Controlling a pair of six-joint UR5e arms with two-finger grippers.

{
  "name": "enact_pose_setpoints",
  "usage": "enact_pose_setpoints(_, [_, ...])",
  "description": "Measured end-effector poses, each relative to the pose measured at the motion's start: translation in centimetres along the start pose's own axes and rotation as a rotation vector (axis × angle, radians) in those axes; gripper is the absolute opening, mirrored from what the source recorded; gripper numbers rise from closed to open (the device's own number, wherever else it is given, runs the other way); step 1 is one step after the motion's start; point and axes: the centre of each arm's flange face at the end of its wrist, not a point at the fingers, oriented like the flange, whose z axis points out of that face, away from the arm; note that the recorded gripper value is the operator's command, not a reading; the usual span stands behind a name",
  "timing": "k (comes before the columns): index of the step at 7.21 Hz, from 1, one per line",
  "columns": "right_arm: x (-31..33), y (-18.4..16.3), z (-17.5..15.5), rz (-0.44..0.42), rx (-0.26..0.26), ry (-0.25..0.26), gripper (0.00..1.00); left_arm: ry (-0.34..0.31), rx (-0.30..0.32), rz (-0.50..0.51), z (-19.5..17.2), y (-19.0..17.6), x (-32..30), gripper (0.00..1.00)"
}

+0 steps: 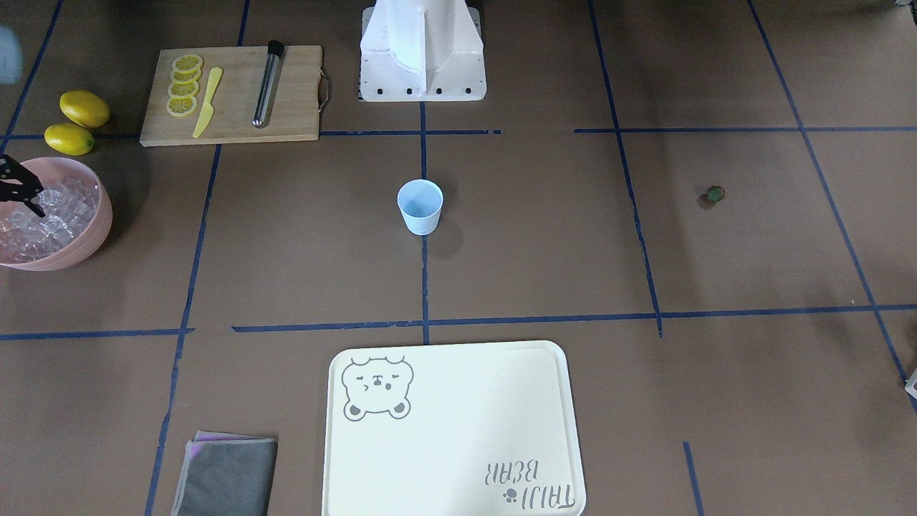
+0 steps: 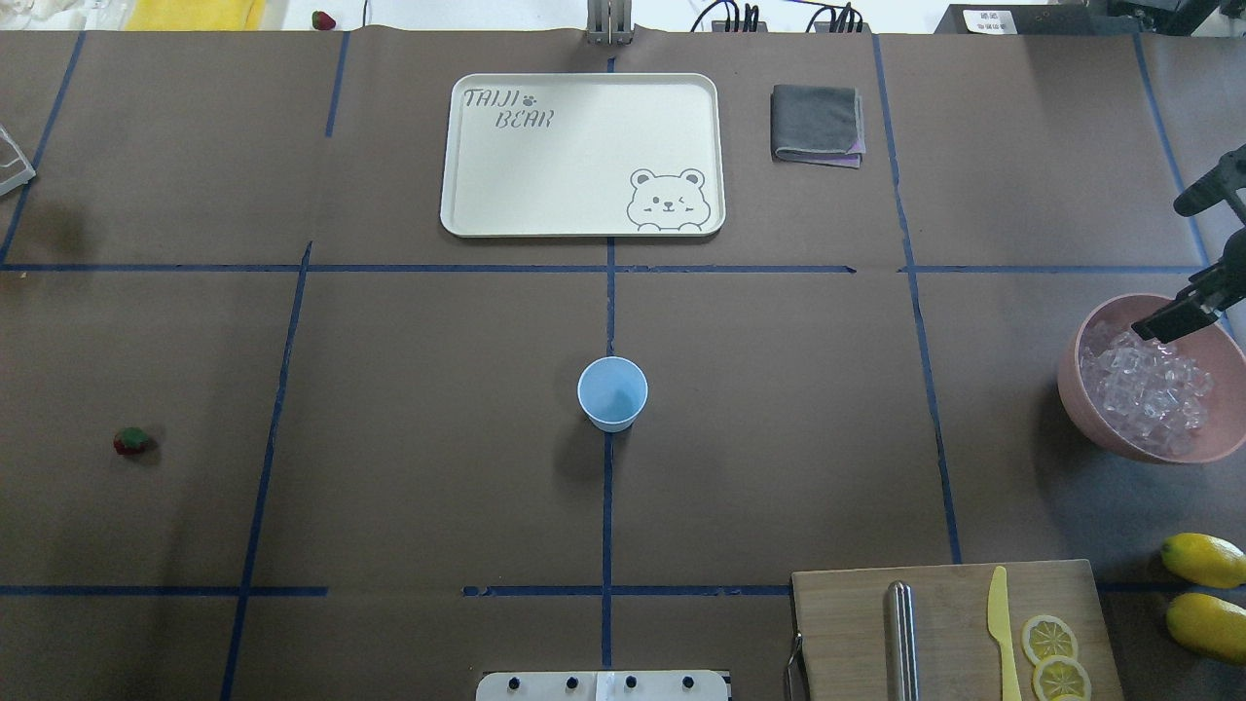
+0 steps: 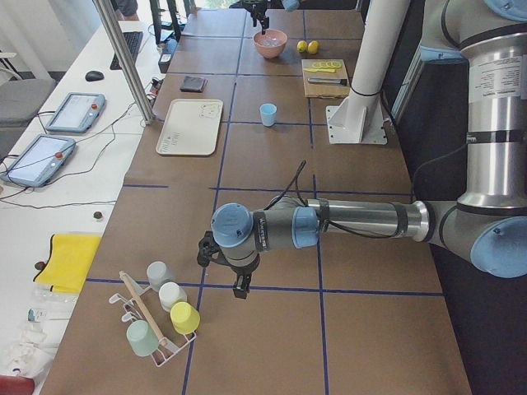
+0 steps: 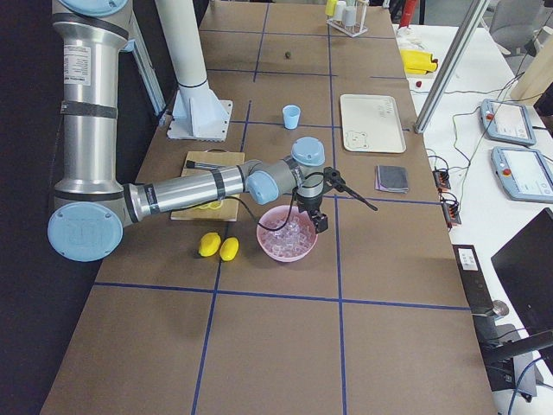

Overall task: Put ice and strawberries in cup
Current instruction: 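Lower the right gripper into the bowl and grasp an ice cube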

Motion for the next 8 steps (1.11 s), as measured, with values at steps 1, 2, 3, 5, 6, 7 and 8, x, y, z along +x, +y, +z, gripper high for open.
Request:
enact_pose_setpoints(1, [-0.9,-0.1,0.7,-0.002,-0.012,-0.003,0.98,0.000,0.000,0.000,0.0,0.0,0.0,1.00])
enact_pose_setpoints(2, [-1.5,-0.2,1.4,-0.008,-0.023,0.000,0.95,0.000,0.001,0.001,0.0,0.0,0.0,1.00])
enact_pose_setpoints(3, [-1.9,0.0,1.9,-0.013,-0.034,0.002,0.93,0.000,0.000,0.000,0.0,0.0,0.0,1.00])
enact_pose_setpoints(5, [-2.2,0.6,2.8,-0.018,-0.057,0.016,0.92,0.001,-0.001,-0.002,0.1,0.1,-0.1,1.00])
enact_pose_setpoints(6, [-2.3,0.8,3.1,-0.020,-0.066,0.020,0.91,0.002,-0.002,-0.003,0.1,0.1,-0.1,1.00])
enact_pose_setpoints(7, [-2.5,0.8,3.4,-0.023,-0.072,0.020,0.89,0.002,-0.003,-0.004,0.2,0.1,-0.2,1.00])
enact_pose_setpoints(8, [-2.6,0.9,3.6,-0.025,-0.078,0.019,0.80,0.002,-0.004,-0.004,0.2,0.1,-0.2,1.00])
